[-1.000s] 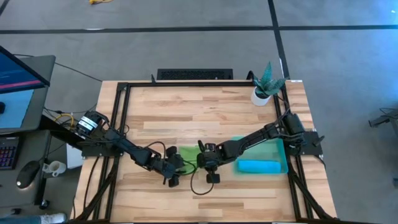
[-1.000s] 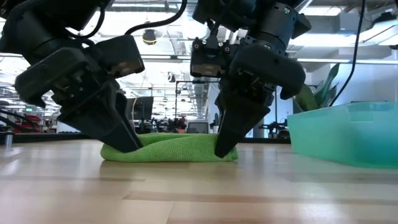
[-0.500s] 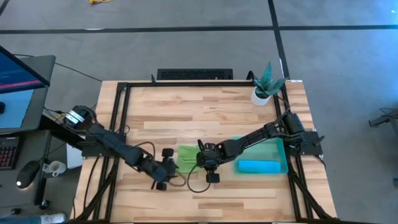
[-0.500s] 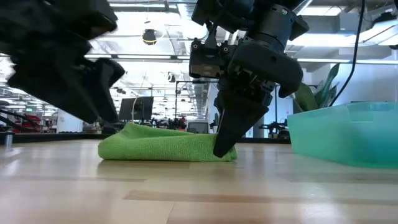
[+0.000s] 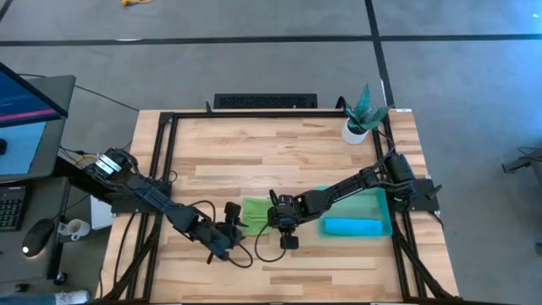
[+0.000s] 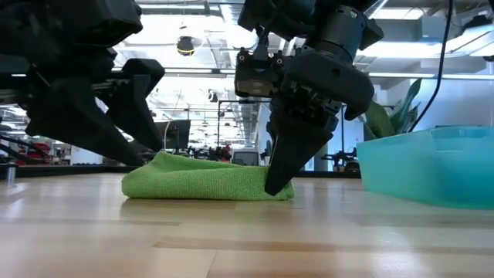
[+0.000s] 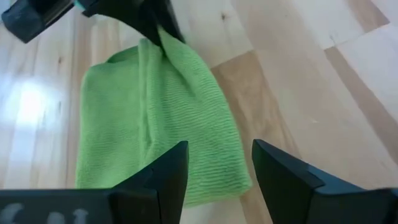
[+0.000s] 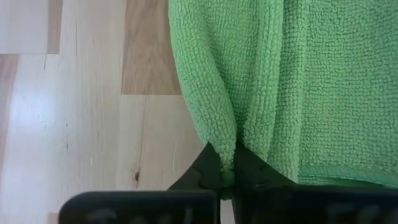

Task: Roll microfiber towels into tight, uniform cylinder then place into a basket
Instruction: Roll the green microfiber towel

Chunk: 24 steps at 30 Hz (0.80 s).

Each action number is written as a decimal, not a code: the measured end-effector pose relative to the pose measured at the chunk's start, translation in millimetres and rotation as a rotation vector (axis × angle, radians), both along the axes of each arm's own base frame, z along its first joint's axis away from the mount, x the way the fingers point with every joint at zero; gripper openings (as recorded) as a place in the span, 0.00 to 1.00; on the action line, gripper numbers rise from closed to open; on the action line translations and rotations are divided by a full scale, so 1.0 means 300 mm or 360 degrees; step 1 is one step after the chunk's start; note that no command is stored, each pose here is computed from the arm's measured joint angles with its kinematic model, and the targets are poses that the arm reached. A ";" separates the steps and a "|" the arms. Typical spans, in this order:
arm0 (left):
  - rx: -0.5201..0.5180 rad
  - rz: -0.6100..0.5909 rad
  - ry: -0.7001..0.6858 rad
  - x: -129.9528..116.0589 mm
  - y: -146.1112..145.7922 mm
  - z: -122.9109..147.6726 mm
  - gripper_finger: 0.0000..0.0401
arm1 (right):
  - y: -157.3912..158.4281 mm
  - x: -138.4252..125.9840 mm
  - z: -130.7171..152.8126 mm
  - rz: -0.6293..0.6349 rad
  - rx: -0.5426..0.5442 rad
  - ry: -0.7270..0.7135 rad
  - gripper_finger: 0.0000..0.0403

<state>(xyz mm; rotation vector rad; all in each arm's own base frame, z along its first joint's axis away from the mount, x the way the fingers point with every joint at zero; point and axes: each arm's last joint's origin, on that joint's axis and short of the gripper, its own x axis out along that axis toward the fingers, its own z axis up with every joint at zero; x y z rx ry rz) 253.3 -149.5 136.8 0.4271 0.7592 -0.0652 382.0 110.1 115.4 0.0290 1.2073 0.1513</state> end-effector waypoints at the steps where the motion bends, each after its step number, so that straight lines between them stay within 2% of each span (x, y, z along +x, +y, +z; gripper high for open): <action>1: 0.0001 -0.0018 0.0007 0.000 -0.001 0.000 0.44 | 0.000 0.000 0.000 0.0000 0.0001 0.0000 0.06; 9: -0.0004 -0.0017 0.0033 0.008 0.014 -0.002 0.48 | 0.000 0.000 0.000 -0.0001 0.0000 -0.0003 0.08; 14: -0.0129 0.0015 0.0108 0.030 0.048 -0.021 0.48 | 0.000 0.000 0.000 -0.0001 0.0000 -0.0002 0.05; 19: -0.0051 0.0027 0.0196 0.040 0.048 -0.090 0.48 | 0.001 0.000 0.000 -0.0001 -0.0001 -0.0003 0.07; 22: -0.0029 0.0132 0.0194 0.042 0.050 -0.116 0.48 | 0.000 0.000 0.000 -0.0001 0.0002 -0.0001 0.07; 24: -0.0070 0.0203 0.0180 0.043 0.051 -0.121 0.48 | 0.001 0.000 0.000 0.0005 0.0014 0.0002 0.06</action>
